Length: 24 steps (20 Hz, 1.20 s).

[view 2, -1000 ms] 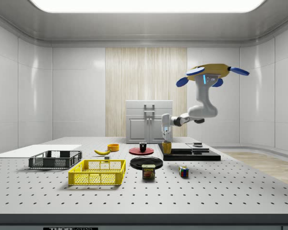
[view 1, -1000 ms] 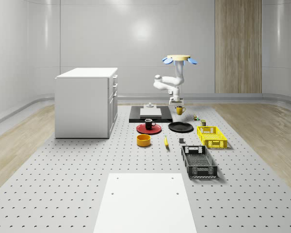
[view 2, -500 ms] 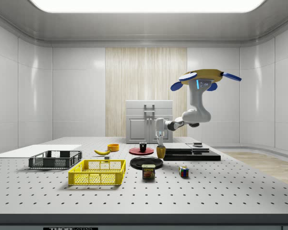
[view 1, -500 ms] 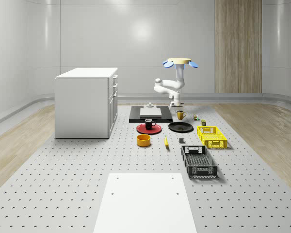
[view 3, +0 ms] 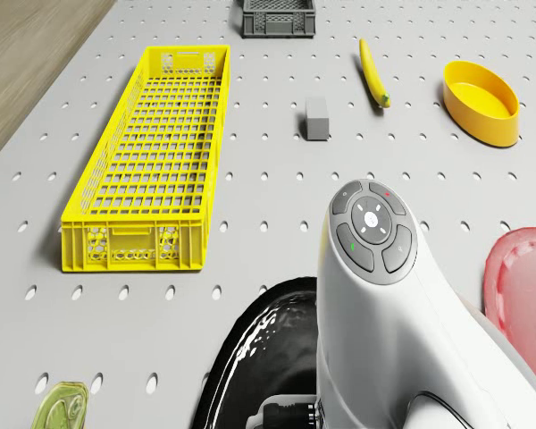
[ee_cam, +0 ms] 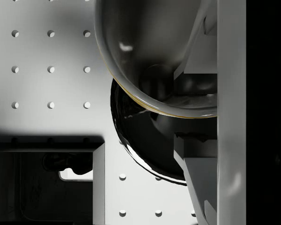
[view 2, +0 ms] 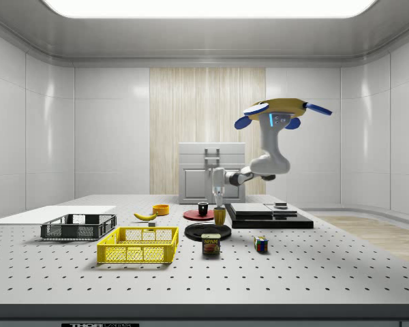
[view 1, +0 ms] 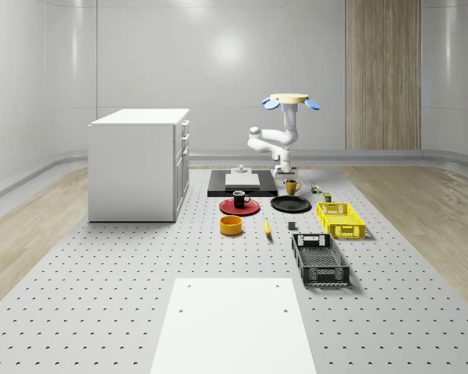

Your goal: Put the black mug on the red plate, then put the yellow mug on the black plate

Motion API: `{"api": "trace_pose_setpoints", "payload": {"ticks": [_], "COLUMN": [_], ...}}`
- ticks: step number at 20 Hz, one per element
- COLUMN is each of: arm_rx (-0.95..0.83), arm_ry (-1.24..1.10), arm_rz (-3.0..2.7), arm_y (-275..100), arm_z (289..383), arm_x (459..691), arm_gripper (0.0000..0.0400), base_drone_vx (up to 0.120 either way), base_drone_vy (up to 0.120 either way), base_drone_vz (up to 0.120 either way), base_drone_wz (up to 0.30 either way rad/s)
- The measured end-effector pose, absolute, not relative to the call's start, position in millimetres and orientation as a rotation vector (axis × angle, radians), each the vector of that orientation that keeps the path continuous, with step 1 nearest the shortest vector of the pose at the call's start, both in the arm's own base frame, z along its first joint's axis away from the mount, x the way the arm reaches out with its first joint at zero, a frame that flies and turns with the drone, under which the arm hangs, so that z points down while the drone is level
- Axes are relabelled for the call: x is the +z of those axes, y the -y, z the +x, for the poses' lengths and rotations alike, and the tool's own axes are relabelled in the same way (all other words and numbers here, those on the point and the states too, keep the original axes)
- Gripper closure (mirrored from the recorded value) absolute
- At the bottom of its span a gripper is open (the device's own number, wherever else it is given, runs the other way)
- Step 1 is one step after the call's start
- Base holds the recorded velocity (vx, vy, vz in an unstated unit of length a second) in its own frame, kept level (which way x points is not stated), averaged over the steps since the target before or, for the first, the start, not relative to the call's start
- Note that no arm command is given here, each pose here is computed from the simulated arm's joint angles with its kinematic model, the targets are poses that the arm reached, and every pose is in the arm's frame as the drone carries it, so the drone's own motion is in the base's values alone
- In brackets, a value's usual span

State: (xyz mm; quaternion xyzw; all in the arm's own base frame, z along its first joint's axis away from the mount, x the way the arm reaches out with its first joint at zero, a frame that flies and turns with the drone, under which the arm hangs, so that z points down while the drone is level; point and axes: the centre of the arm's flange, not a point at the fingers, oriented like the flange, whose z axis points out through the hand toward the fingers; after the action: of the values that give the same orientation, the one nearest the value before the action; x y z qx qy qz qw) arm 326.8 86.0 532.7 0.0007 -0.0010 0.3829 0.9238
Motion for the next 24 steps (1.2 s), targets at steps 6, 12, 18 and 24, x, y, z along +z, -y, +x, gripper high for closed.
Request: {"api": "trace_pose_setpoints", "payload": {"ticks": [6, 12, 18, 24], "arm_rx": [0.786, 0.786, 0.786, 0.786], "arm_ry": [0.002, 0.002, 0.002, 0.002], "arm_rz": [0.002, 0.002, 0.002, 0.001], "arm_y": [-86.0, -86.0, -86.0, -86.0], "arm_z": [326.8, 326.8, 326.7, 326.7], "arm_x": [532.7, 532.7, 547.9, 572.1], "arm_gripper": [0.029, 0.029, 0.029, 0.029], "base_drone_vx": [0.12, 0.113, 0.0, 0.0], "base_drone_vy": [0.0, 0.0, 0.0, 0.0], "base_drone_vz": [0.0, 0.0, 0.0, 0.0], "base_drone_wz": [0.0, 0.0, 0.0, 0.0]}}
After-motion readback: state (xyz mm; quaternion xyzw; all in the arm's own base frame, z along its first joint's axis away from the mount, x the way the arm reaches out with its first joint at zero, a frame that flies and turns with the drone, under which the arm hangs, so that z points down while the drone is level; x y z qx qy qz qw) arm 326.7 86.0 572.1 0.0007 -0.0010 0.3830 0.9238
